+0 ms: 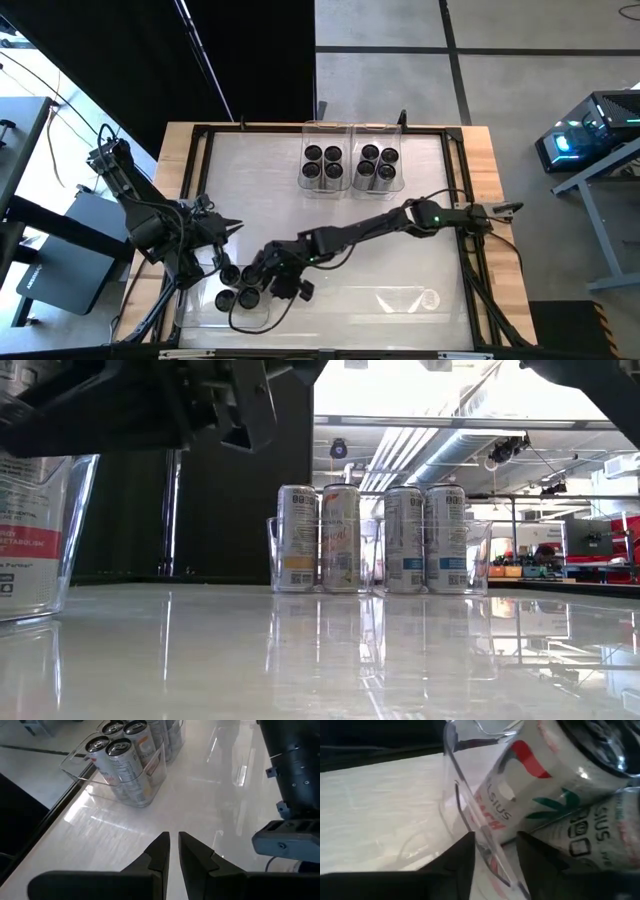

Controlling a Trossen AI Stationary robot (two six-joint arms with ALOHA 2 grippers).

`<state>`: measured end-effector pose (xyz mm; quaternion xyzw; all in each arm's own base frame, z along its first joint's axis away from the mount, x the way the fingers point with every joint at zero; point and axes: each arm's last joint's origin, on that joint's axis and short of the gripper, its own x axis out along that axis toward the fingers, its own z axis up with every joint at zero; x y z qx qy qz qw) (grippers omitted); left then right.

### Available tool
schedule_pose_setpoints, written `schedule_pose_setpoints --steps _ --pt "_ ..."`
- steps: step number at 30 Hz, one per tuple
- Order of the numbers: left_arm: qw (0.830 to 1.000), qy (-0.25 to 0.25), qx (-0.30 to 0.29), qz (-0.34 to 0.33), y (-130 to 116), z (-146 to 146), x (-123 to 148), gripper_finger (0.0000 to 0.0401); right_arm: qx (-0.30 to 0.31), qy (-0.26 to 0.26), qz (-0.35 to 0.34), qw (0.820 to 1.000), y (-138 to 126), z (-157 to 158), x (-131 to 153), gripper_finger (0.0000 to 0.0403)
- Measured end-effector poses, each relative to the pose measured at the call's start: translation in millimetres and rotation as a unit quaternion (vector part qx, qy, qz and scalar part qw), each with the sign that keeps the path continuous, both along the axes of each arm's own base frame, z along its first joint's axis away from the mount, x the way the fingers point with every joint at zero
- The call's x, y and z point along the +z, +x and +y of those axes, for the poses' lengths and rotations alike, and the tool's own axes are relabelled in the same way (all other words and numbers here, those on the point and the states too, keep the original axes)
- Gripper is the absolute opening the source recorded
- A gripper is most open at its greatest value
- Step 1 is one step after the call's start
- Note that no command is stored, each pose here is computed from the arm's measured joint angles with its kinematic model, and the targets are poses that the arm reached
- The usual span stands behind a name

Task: Sort soda cans
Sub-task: Adjust the white pink soda cans

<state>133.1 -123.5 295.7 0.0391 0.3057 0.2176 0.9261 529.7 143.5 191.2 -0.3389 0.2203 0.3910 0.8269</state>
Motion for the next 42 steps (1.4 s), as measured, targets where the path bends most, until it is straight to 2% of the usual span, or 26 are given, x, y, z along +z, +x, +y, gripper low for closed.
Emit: schedule_pose_setpoints --steps 7,9,16,22,27,32,38,42 --pt "1.0 0.0 0.0 0.0 0.0 0.0 -0.1 0.0032 -0.028 -0.009 0.011 0.999 -0.7 -1.1 0.4 0.0029" --pt "1.0 0.0 0.0 0.0 0.0 0.0 -0.1 0.0032 -0.043 -0.007 0.02 0.999 -1.6 0.0 0.1 0.001" --pt "1.0 0.004 -0.003 0.002 0.0 0.0 -0.1 0.0032 -0.132 -0.004 0.059 0.989 -3.5 -7.1 0.8 0.0003" --pt "1.0 0.006 -0.004 0.004 -0.1 0.2 -0.2 0.0032 -0.185 0.019 0.103 0.977 -7.4 -21.8 7.2 0.0002" --pt "1.0 0.008 -0.005 0.005 -0.1 0.3 -0.2 0.0032 -0.241 0.008 0.12 0.963 -10.9 -32.0 12.1 0.0001" --pt "1.0 0.008 -0.005 0.005 -0.1 0.2 -0.2 0.0032 -0.3 0.008 0.138 0.944 -12.0 -43.7 11.8 0.0001" --pt "1.0 0.008 -0.005 0.005 -0.2 0.3 -0.2 0.0032 -0.388 0.018 0.154 0.909 -12.8 -58.1 10.9 0.0001" --pt "1.0 0.008 -0.005 0.005 -0.1 0.3 -0.3 0.0032 -0.418 0.032 0.161 0.894 -12.8 -62.0 10.2 0.0"
